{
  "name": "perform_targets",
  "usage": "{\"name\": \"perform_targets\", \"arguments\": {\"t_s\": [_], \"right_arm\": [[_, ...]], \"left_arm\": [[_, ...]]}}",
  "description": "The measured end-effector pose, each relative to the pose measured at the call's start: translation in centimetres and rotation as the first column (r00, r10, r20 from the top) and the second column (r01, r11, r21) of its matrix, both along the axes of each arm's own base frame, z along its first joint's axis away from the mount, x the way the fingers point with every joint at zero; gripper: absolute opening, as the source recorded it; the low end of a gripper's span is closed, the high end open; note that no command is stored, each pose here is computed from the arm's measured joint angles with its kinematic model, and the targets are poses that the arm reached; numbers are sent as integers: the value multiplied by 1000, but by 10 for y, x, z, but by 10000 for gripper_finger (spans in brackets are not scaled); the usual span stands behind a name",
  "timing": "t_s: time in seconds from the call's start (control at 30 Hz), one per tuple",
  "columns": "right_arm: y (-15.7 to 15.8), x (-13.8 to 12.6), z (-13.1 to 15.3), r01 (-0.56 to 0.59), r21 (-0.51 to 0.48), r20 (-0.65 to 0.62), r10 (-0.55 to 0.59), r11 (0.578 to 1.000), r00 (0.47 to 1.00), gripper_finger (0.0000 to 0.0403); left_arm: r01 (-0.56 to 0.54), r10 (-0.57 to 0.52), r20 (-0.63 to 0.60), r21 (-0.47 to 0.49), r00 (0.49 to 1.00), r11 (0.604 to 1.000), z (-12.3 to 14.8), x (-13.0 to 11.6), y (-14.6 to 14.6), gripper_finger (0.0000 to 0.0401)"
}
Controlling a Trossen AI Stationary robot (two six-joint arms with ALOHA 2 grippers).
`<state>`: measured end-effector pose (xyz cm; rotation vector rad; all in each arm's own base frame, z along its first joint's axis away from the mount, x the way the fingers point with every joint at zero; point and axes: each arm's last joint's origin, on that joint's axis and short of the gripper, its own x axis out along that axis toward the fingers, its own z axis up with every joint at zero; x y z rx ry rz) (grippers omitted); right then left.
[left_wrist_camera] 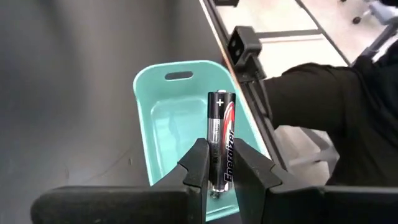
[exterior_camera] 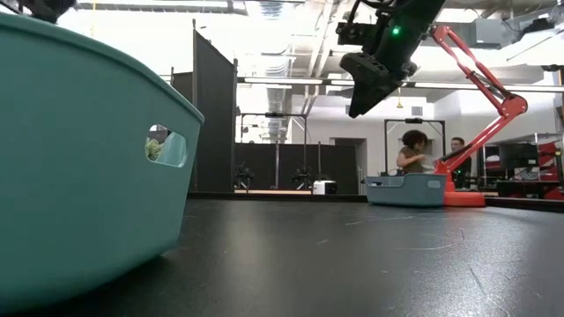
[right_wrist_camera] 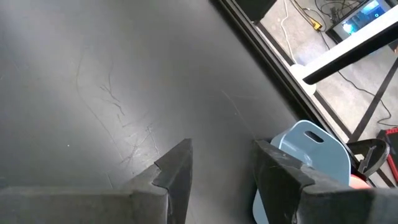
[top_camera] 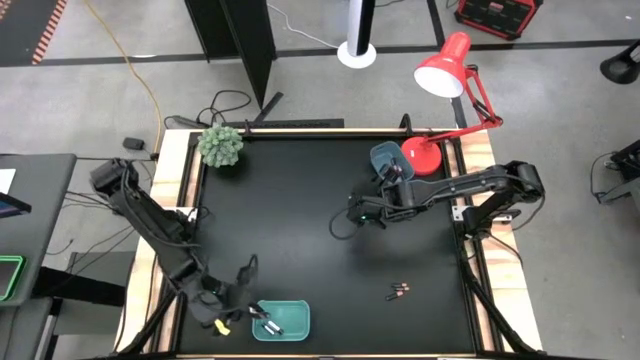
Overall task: Sort batteries
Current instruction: Put the silver battery into the green bin
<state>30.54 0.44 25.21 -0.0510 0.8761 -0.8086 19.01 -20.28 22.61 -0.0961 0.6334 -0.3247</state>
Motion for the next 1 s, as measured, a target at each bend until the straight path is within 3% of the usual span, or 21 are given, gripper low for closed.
{"name": "perform_targets", "arguments": {"t_s": [0.3,0.5,0.63,0.87,1.0], "right_arm": [[4,0,0,-11,2,2,11,1000,1000,177],[7,0,0,-17,3,4,17,1000,1000,177],[10,0,0,-29,3,4,29,1000,1000,177],[12,-1,0,-34,3,4,34,999,999,177],[12,0,0,-34,3,7,34,999,999,177]], "left_arm": [[17,-15,-43,44,999,999,-14,7,-2,109],[32,-29,-47,63,998,997,-15,6,-2,119],[75,-61,-130,104,990,992,-15,-7,2,120],[-1,74,-418,172,906,985,-31,-28,18,121],[-78,176,-509,209,843,975,-35,-35,26,121]]}}
